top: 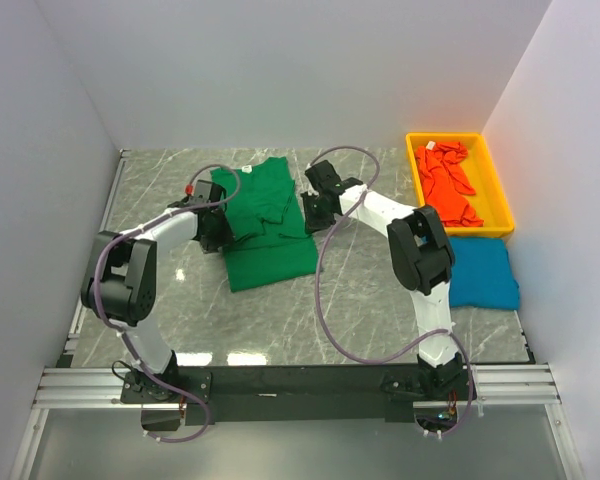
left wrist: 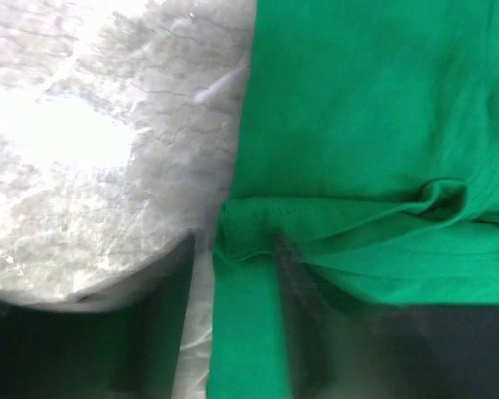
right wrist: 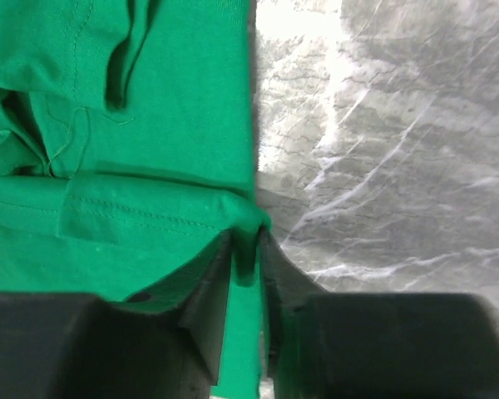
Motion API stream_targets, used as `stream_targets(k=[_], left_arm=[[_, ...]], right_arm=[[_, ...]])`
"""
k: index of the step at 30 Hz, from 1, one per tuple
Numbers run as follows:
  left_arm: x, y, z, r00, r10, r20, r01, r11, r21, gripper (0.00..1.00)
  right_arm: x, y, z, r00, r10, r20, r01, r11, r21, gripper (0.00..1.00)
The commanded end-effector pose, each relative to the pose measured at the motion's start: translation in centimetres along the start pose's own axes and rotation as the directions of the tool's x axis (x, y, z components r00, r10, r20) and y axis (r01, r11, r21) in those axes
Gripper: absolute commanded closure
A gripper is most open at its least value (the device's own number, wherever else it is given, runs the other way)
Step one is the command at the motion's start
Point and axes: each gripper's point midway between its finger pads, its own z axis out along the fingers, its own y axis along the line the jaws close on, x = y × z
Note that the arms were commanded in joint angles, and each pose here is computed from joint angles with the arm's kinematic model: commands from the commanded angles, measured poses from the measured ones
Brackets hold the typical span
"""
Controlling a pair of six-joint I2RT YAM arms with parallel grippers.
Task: Fold and stack the t-shirts
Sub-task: Fold the tshirt
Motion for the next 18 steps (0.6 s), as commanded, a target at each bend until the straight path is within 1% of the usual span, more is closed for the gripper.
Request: stream_targets(k=[1, 2, 4, 5, 7, 8, 9, 11, 12, 13, 14, 15, 16, 18], left_arm=[[-3.2, -1.0, -3.1, 0.993, -0.033, 0.117, 0.029, 0.999, 0.037, 0.47], [-3.6, -1.2, -4.2, 0.989, -0.042, 0.14, 0.035, 0.998, 0.052, 0.42], [-3.5, -1.4, -5.6, 0.987, -0.053, 0.152, 0.045, 0.998, 0.054, 0.32], [-3.9, -1.5, -6.9, 0.981, -0.06, 0.186, 0.049, 0.997, 0.064, 0.29], [-2.7, -2.3, -8.0, 0.981, -0.061, 0.186, 0.047, 0.996, 0.076, 0.29], [-2.7, -2.6, -9.1, 0.975, -0.066, 0.212, 0.048, 0.995, 0.086, 0.3], [-1.2, -3.5, -9.4, 0.978, -0.06, 0.199, 0.04, 0.994, 0.102, 0.31], [0.1, -5.0, -10.0, 0.979, -0.048, 0.199, 0.017, 0.988, 0.152, 0.38], [2.0, -5.9, -9.8, 0.985, -0.03, 0.167, 0.0, 0.985, 0.173, 0.41], [2.8, -6.4, -9.7, 0.987, -0.024, 0.157, -0.007, 0.982, 0.188, 0.49], [3.7, -6.8, -9.1, 0.989, -0.015, 0.147, -0.015, 0.98, 0.2, 0.52], [4.9, -7.6, -8.9, 0.992, 0.002, 0.125, -0.03, 0.976, 0.215, 0.57], [5.4, -7.7, -8.5, 0.993, 0.009, 0.114, -0.034, 0.976, 0.217, 0.65], [7.0, -8.3, -7.3, 0.996, 0.036, 0.083, -0.053, 0.974, 0.221, 0.71]], right_arm=[[-4.3, 0.9, -3.9, 0.989, -0.015, 0.145, 0.016, 1.0, -0.011, 0.71], [-4.0, 1.0, -4.2, 0.989, -0.014, 0.147, 0.016, 1.0, -0.011, 0.68], [-4.7, 1.6, -6.0, 0.981, -0.01, 0.195, 0.015, 1.0, -0.024, 0.65], [-4.6, 1.9, -6.5, 0.979, -0.01, 0.205, 0.017, 0.999, -0.03, 0.64], [-4.1, 3.1, -7.6, 0.974, -0.015, 0.228, 0.03, 0.998, -0.062, 0.64], [-3.0, 3.4, -7.4, 0.977, -0.019, 0.213, 0.035, 0.997, -0.073, 0.64], [-3.0, 4.5, -8.0, 0.972, -0.025, 0.234, 0.052, 0.993, -0.107, 0.64], [-2.1, 5.9, -7.9, 0.974, -0.03, 0.226, 0.066, 0.986, -0.155, 0.66], [-1.4, 6.2, -7.5, 0.975, -0.034, 0.221, 0.072, 0.983, -0.169, 0.68], [-0.8, 7.0, -7.3, 0.976, -0.037, 0.214, 0.078, 0.979, -0.188, 0.72], [0.2, 7.4, -6.8, 0.981, -0.038, 0.19, 0.078, 0.975, -0.21, 0.74], [0.2, 7.8, -6.4, 0.98, -0.035, 0.194, 0.08, 0.971, -0.228, 0.77], [0.8, 8.4, -5.9, 0.983, -0.028, 0.18, 0.073, 0.967, -0.245, 0.81], [1.6, 8.8, -4.8, 0.986, -0.026, 0.166, 0.071, 0.96, -0.271, 0.84]])
